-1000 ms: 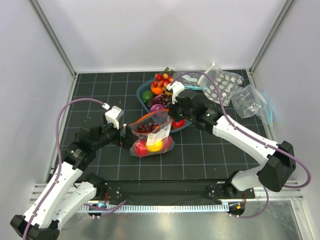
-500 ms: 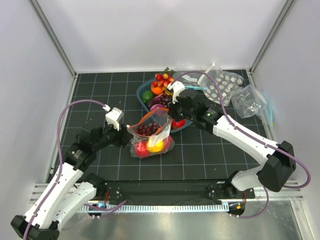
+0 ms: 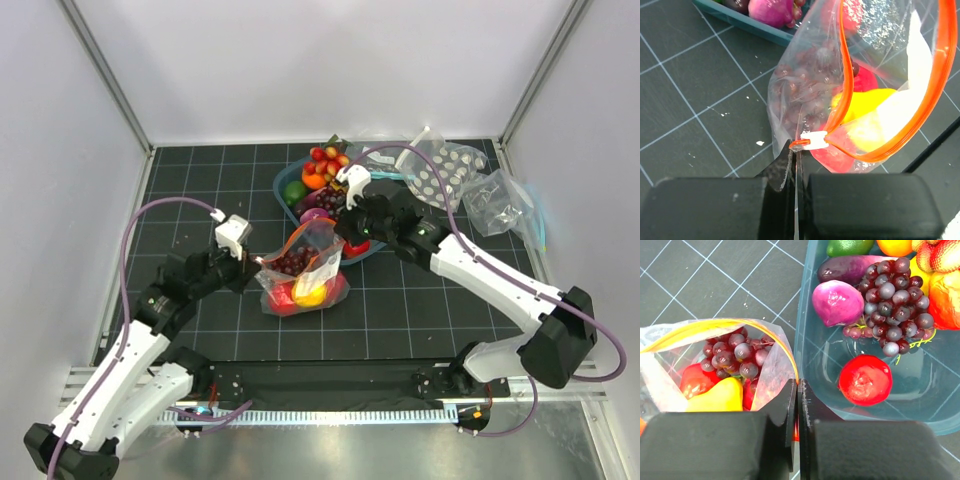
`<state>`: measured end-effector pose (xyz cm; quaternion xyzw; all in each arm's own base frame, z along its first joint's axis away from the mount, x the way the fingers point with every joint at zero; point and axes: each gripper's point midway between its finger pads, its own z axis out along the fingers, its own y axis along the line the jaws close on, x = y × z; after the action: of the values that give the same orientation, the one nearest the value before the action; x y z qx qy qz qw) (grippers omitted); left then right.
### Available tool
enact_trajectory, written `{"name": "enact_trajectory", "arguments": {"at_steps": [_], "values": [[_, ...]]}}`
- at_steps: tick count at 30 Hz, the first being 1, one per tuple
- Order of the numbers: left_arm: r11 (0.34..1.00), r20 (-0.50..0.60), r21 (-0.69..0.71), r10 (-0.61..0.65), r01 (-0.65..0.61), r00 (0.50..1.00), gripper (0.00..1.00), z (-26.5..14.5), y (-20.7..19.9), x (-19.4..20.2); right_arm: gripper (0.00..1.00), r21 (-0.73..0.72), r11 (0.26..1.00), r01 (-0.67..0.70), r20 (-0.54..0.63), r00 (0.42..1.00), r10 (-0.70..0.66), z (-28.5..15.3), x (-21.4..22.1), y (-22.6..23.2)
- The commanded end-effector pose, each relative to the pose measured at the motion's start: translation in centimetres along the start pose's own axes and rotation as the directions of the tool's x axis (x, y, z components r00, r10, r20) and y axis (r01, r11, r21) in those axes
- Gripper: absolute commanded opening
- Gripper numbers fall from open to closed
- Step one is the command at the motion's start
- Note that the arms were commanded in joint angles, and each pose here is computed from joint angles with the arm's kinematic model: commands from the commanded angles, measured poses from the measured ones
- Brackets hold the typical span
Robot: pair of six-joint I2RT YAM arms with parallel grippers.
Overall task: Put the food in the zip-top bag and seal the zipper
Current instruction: Zip the zipper food storage bag at the center of the board.
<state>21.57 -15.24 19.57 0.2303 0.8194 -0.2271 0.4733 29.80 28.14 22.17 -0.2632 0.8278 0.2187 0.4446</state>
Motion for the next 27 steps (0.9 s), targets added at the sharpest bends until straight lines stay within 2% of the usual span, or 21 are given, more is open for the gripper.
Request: {"name": "enact_trajectory", "arguments": {"at_steps": [1, 3, 5, 7, 12, 14, 15, 19, 22, 25, 27], "values": [[0.999, 0.074, -0.021, 0.035, -0.034, 0.997, 0.0, -0.7, 0.2, -1.9, 0.09, -0.037, 0.999, 0.02, 0.096, 0.995, -0.017, -2.0, -2.9, 0.7], [0.998, 0.098, -0.059, 0.033, -0.027, 0.995, 0.0, -1.2, 0.7, -2.1, 0.2, -0.064, 0.997, 0.035, 0.091, 0.995, -0.029, -2.7, -2.9, 1.2], [0.996, 0.118, -0.088, 0.025, -0.015, 0.993, 0.0, -1.5, 1.1, -2.3, 0.34, -0.092, 0.995, 0.046, 0.11, 0.993, -0.036, -3.7, -3.5, 1.8], [0.995, 0.149, -0.098, 0.023, -0.009, 0.989, 0.0, -1.9, 1.2, -2.8, 0.39, -0.118, 0.991, 0.069, 0.135, 0.989, -0.053, -4.8, -4.4, 2.3], [0.999, 0.186, -0.039, 0.019, -0.012, 0.982, 0.0, -2.4, 0.0, -3.8, 0.38, -0.25, 0.957, 0.145, 0.206, 0.974, -0.093, -6.9, -6.5, 5.0], [0.999, 0.195, -0.037, 0.021, -0.014, 0.981, 0.0, -2.7, -0.2, -4.5, 0.38, -0.322, 0.933, 0.164, 0.189, 0.976, -0.106, -7.2, -6.5, 6.3], [0.999, 0.195, -0.037, 0.022, -0.016, 0.981, 0.0, -2.7, -0.2, -4.7, 0.38, -0.388, 0.896, 0.215, 0.218, 0.966, -0.137, -8.2, -7.5, 7.8], [0.999, 0.17, -0.035, 0.01, -0.004, 0.985, 0.0, -2.0, -0.1, -4.8, 0.46, -0.494, 0.812, 0.312, 0.242, 0.946, -0.216, -8.7, -7.8, 11.4], [0.998, 0.154, -0.054, -0.014, 0.023, 0.988, 0.0, -1.6, 0.4, -4.4, 0.49, -0.516, 0.753, 0.41, 0.291, 0.91, -0.296, -8.3, -8.0, 14.2], [0.996, 0.134, -0.08, -0.029, 0.04, 0.991, 0.0, -1.5, 0.8, -3.7, 0.5, -0.561, 0.607, 0.563, 0.4, 0.826, -0.397, -7.5, -7.1, 16.0], [0.993, 0.141, -0.11, -0.034, 0.05, 0.989, 0.0, -1.8, 1.3, -3.6, 0.5, -0.539, 0.567, 0.622, 0.46, 0.782, -0.421, -7.3, -7.7, 16.4]]}}
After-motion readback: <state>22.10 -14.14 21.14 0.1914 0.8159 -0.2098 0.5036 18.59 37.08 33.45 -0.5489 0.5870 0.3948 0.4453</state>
